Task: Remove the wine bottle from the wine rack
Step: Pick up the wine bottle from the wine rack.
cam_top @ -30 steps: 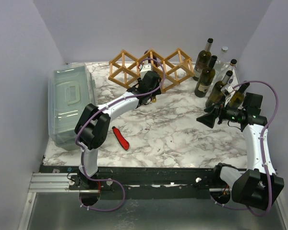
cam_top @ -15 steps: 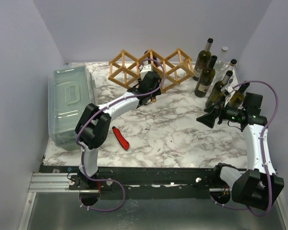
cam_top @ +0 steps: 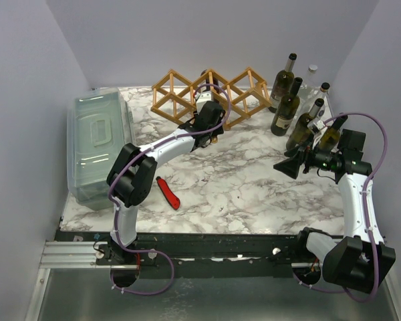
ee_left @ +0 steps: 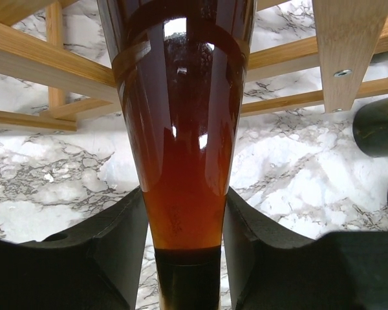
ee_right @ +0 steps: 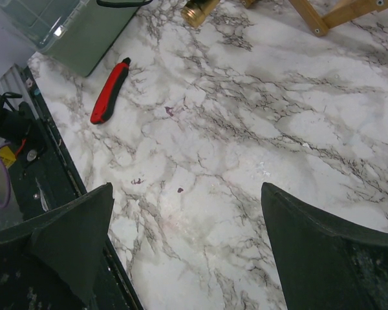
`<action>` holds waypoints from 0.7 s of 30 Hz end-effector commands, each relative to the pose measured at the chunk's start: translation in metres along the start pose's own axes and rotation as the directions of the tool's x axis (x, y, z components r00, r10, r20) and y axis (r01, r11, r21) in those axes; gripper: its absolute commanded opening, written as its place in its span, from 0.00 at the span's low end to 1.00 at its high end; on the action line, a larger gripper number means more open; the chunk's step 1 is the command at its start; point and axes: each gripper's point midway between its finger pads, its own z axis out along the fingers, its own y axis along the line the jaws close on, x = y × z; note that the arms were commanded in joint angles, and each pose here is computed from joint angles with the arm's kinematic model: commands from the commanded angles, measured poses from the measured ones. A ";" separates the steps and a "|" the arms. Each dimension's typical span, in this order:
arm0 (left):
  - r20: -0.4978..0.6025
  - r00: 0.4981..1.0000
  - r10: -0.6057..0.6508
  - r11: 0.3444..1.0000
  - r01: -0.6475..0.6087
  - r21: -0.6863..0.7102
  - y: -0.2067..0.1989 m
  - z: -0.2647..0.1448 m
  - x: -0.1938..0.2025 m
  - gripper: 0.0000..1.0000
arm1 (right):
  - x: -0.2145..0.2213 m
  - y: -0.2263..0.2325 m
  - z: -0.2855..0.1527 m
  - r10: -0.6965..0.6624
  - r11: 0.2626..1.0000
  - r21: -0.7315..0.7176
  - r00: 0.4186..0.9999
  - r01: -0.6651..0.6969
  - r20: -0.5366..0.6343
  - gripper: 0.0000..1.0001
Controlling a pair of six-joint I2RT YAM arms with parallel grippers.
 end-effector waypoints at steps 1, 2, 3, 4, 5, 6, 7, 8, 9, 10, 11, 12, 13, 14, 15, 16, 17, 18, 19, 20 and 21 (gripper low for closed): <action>-0.009 1.000 0.002 1.000 -0.002 0.004 -0.001 0.009 0.005 0.49 | -0.003 0.000 0.000 -0.023 1.000 0.007 1.000 0.023 -0.011 0.99; -0.008 1.000 0.002 1.000 -0.002 0.003 -0.001 0.009 0.004 0.48 | -0.003 0.000 0.000 -0.023 1.000 0.007 1.000 0.023 -0.011 0.99; -0.008 1.000 0.003 1.000 -0.003 0.004 -0.001 0.009 0.005 0.45 | -0.003 0.000 0.000 -0.021 1.000 0.007 1.000 0.021 -0.012 0.99; -0.009 1.000 0.004 1.000 -0.004 0.004 -0.001 0.009 0.005 0.42 | -0.002 0.000 0.000 -0.021 1.000 0.006 1.000 0.021 -0.013 0.99; -0.009 1.000 0.003 1.000 -0.003 0.005 -0.002 0.009 0.004 0.38 | -0.002 0.000 0.000 -0.022 1.000 0.007 1.000 0.022 -0.014 0.99; -0.008 1.000 0.005 1.000 -0.005 0.007 -0.002 0.009 0.004 0.34 | -0.002 0.000 0.000 -0.024 1.000 0.007 1.000 0.024 -0.014 0.99; -0.007 1.000 0.006 1.000 -0.006 0.008 -0.002 0.008 0.003 0.29 | -0.002 0.000 0.000 -0.024 1.000 0.007 1.000 0.024 -0.014 0.99; -0.006 1.000 0.009 1.000 -0.009 0.009 -0.002 0.008 0.002 0.23 | -0.002 0.000 0.000 -0.022 1.000 0.008 1.000 0.022 -0.016 0.99; -0.004 1.000 0.011 1.000 -0.011 0.011 -0.002 0.007 0.001 0.16 | -0.002 0.000 0.000 -0.022 1.000 0.007 1.000 0.022 -0.016 0.99; -0.003 1.000 0.014 1.000 -0.014 0.014 -0.003 0.005 0.001 0.09 | -0.002 -0.001 0.001 -0.023 1.000 0.008 1.000 0.023 -0.016 0.99; 0.002 1.000 0.016 1.000 -0.016 0.015 -0.003 0.004 -0.001 0.04 | -0.002 -0.001 0.001 -0.024 1.000 0.008 1.000 0.024 -0.017 0.99; 0.009 1.000 0.021 1.000 -0.021 0.015 -0.004 0.001 -0.004 0.00 | -0.002 -0.001 0.001 -0.025 1.000 0.009 1.000 0.025 -0.017 0.99; 0.015 1.000 0.025 1.000 -0.025 0.012 -0.002 -0.001 -0.006 0.00 | -0.002 -0.001 0.001 -0.025 1.000 0.009 1.000 0.025 -0.018 0.99; 0.025 0.999 0.030 0.999 -0.030 0.013 -0.003 -0.004 -0.010 0.00 | -0.002 -0.001 0.001 -0.026 1.000 0.008 0.999 0.027 -0.018 0.99; 0.036 0.999 0.033 0.999 -0.034 0.012 -0.002 -0.006 -0.014 0.00 | -0.002 -0.001 0.001 -0.025 1.000 0.010 1.000 0.025 -0.019 0.99; 0.048 0.998 0.039 0.999 -0.040 0.016 -0.003 -0.010 -0.019 0.00 | -0.002 -0.001 0.001 -0.027 1.000 0.010 0.999 0.028 -0.019 0.99; 0.059 0.997 0.045 0.999 -0.046 0.019 -0.004 -0.014 -0.023 0.00 | -0.002 -0.001 0.001 -0.026 1.000 0.011 0.999 0.027 -0.020 0.99; 0.070 0.996 0.052 0.998 -0.054 0.019 -0.004 -0.017 -0.027 0.00 | -0.002 -0.001 0.000 -0.030 0.999 0.011 0.999 0.030 -0.019 0.99; 0.081 0.995 0.059 0.998 -0.061 0.022 -0.006 -0.020 -0.031 0.00 | -0.002 -0.001 0.001 -0.028 1.000 0.010 0.999 0.028 -0.020 0.99; 0.092 0.993 0.068 0.997 -0.070 0.025 -0.007 -0.023 -0.036 0.00 | -0.002 -0.001 0.001 -0.027 1.000 0.010 0.999 0.028 -0.021 0.99; 0.102 0.992 0.076 0.996 -0.080 0.028 -0.008 -0.027 -0.039 0.00 | -0.002 -0.001 0.001 -0.029 1.000 0.010 0.999 0.029 -0.021 0.99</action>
